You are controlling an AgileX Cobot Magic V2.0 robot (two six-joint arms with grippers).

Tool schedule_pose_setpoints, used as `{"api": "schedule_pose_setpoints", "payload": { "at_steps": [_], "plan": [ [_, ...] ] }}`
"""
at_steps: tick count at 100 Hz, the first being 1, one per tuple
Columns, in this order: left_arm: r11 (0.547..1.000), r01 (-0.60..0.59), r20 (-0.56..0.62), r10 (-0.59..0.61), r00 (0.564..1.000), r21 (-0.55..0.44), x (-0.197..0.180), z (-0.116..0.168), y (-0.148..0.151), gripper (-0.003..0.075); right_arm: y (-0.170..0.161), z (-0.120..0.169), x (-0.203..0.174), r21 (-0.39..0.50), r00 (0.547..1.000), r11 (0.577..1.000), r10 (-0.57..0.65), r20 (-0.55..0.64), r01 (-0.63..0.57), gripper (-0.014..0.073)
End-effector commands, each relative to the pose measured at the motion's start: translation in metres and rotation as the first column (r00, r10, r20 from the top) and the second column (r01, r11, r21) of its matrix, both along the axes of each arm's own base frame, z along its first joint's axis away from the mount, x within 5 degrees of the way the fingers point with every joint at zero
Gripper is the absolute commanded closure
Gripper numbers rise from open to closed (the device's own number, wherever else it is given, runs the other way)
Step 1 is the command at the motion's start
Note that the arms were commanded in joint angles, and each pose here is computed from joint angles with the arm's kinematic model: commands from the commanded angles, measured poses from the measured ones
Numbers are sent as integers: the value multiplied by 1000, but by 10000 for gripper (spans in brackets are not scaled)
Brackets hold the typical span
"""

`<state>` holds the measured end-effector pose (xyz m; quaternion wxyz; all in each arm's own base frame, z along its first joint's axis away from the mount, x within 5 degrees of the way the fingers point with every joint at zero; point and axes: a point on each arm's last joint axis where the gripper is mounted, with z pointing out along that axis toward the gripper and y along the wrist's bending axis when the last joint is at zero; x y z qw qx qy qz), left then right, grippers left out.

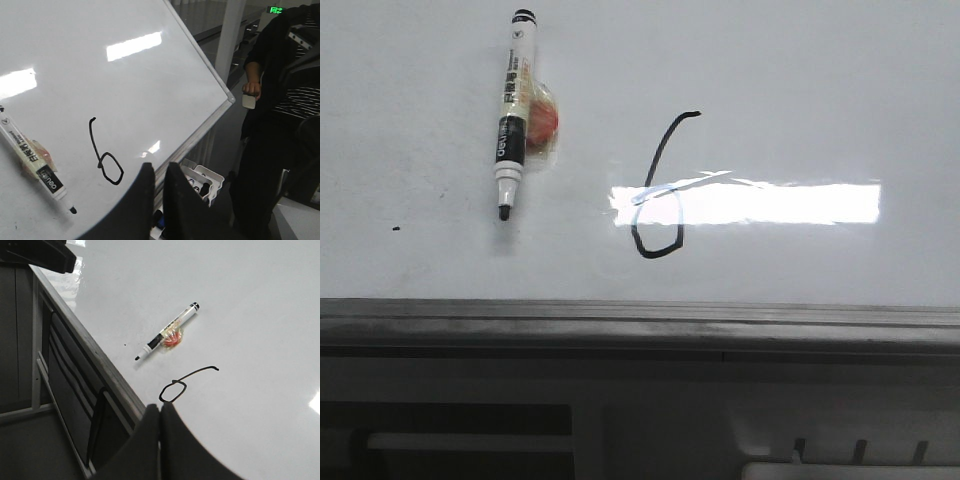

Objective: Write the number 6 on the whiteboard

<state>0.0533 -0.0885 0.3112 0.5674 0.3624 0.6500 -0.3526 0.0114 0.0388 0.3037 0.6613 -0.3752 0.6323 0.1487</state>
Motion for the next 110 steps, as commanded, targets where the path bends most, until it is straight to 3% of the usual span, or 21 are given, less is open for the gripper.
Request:
{"api": "schedule_pose_setpoints", "payload": {
  "at_steps": [1, 69, 81, 97, 110],
  "plan": [
    [998, -14, 32, 16, 999, -53, -5, 7, 7, 739, -4, 11, -3, 65, 998, 997, -32, 57, 29, 661],
    [998, -26, 35, 28, 999, -54, -8, -3, 11, 739, -4, 11, -4, 67, 998, 997, -32, 62, 28, 661],
    [993, -116, 146, 119, 982, -27, -8, -14, 23, 739, -4, 11, -4, 67, 998, 997, -32, 62, 28, 661],
    [956, -293, 288, 273, 918, 29, -10, -48, 42, 739, -4, 11, -4, 67, 998, 997, -32, 62, 28, 661],
    [904, -428, 244, 413, 877, 9, -13, -72, 55, 739, -4, 11, -4, 67, 998, 997, -32, 62, 28, 661]
  ]
}}
